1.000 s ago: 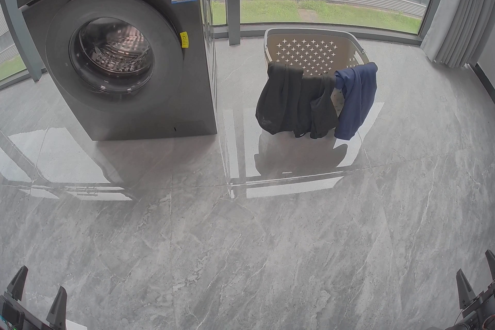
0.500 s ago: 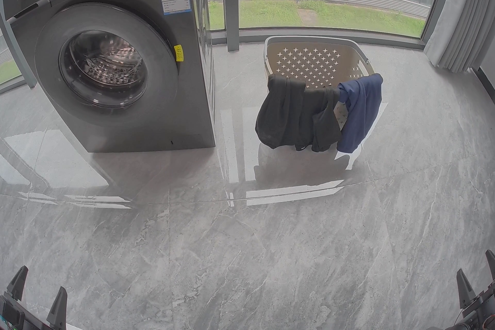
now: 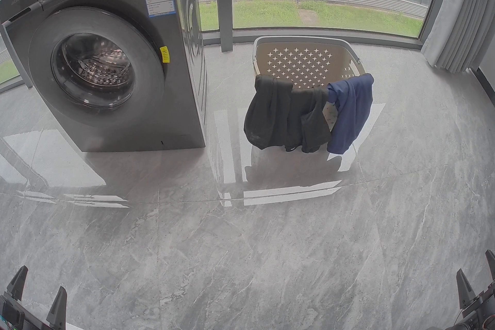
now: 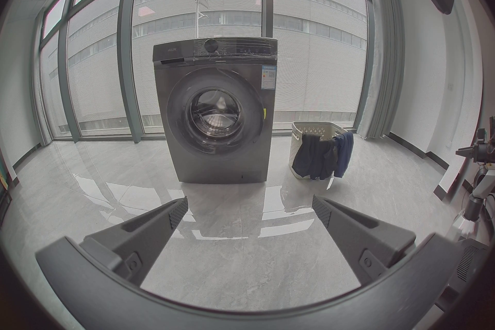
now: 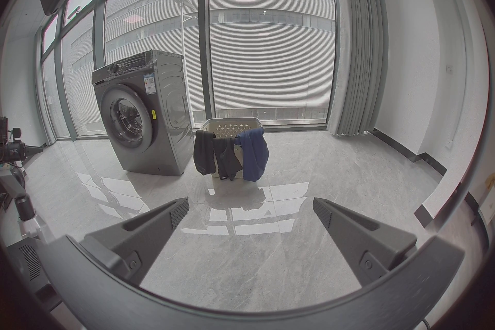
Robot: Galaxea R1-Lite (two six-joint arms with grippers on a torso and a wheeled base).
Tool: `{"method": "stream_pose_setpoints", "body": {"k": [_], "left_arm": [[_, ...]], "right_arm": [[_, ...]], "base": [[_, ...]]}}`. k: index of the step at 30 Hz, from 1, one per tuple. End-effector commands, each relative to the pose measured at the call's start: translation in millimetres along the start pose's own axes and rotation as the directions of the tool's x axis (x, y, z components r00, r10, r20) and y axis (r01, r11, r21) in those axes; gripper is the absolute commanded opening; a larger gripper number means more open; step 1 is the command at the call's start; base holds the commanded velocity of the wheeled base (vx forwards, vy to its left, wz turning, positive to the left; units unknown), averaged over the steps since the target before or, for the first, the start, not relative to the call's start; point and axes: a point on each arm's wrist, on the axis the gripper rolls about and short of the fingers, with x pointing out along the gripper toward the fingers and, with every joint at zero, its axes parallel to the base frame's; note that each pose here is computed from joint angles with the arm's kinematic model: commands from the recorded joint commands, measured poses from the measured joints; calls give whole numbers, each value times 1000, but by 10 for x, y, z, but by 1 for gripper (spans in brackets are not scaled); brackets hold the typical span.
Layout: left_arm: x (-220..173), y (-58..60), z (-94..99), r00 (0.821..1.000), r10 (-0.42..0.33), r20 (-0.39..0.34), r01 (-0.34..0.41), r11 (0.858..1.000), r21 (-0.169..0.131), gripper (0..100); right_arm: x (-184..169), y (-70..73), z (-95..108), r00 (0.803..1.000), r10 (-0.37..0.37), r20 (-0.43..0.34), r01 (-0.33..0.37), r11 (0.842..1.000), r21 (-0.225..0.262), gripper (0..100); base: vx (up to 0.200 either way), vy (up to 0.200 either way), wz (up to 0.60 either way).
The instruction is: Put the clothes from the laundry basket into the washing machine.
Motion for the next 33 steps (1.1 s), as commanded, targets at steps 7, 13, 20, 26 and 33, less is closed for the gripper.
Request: {"method": "stream_pose_setpoints", "body": {"k": [7, 13, 20, 26, 33], "left_arm": [[-1, 1, -53, 1000, 0, 1, 0, 1000, -2, 100], [-1, 1, -53, 1000, 0, 1, 0, 1000, -2, 100], [-1, 0, -53, 1000, 1, 1, -1, 1000, 3, 100], [-1, 1, -53, 1000, 0, 1, 0, 1000, 3, 100], [-1, 1, -53, 1000, 0, 1, 0, 1000, 1, 100]], "right_arm": [[7, 0, -49, 1000, -1, -9, 1, 1000, 0, 100], [7, 0, -51, 1000, -1, -10, 1, 1000, 0, 100], [7, 0, -51, 1000, 1, -10, -1, 1000, 0, 100], [7, 0, -51, 1000, -1, -10, 1, 1000, 0, 100], [7, 0, -51, 1000, 1, -10, -1, 1000, 0, 100]], "base": [[0, 0, 0], [0, 0, 0], [0, 0, 0], [0, -167, 0], [0, -200, 0]]}}
